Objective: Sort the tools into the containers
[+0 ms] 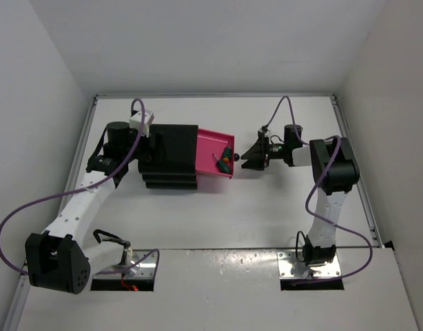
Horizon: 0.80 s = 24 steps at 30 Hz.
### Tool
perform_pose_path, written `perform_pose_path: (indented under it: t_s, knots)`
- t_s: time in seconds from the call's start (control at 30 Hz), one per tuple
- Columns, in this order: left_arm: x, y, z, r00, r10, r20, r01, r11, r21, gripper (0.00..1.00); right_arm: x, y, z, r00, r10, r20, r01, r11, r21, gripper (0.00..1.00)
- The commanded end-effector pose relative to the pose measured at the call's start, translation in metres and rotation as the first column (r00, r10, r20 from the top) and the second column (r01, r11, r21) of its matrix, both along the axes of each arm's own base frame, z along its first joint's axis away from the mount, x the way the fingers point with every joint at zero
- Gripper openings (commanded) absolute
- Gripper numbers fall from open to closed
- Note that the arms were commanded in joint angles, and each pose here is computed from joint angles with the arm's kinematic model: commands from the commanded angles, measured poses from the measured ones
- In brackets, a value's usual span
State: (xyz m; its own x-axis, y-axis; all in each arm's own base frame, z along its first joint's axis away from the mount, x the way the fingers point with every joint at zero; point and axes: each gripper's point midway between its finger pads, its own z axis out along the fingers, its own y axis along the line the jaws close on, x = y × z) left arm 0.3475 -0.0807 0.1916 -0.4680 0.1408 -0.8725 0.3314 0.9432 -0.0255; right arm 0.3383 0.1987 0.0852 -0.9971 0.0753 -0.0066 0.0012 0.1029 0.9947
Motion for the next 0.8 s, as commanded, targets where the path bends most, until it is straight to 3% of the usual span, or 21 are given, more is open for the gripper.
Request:
perform_pose_path:
  t_s: [0.0, 0.2, 0.6, 0.77]
  knots:
    - [-0.042, -0.002, -0.065, 0.963, -0.041, -0.268, 0.052, 0.998, 0.035, 0.99, 0.012, 0.001, 0.016, 0.989, 0.036, 0.143, -0.041, 0.999, 0.029, 0.61]
    - [-0.042, -0.002, -0.065, 0.963, -0.041, -0.268, 0.052, 0.998, 0.035, 0.99, 0.018, 0.008, 0.027, 0.978, 0.061, 0.197, -0.069, 0.997, 0.034, 0.61]
    - [-0.042, -0.002, -0.065, 0.963, -0.041, -0.268, 0.052, 0.998, 0.035, 0.99, 0.02, 0.023, 0.016, 0.98, 0.099, 0.17, -0.106, 0.994, 0.034, 0.56]
    - [-0.042, -0.002, -0.067, 0.96, -0.041, -0.277, 0.052, 0.998, 0.036, 0.99, 0.02, 0.027, 0.015, 0.979, 0.109, 0.172, -0.117, 0.993, 0.034, 0.47]
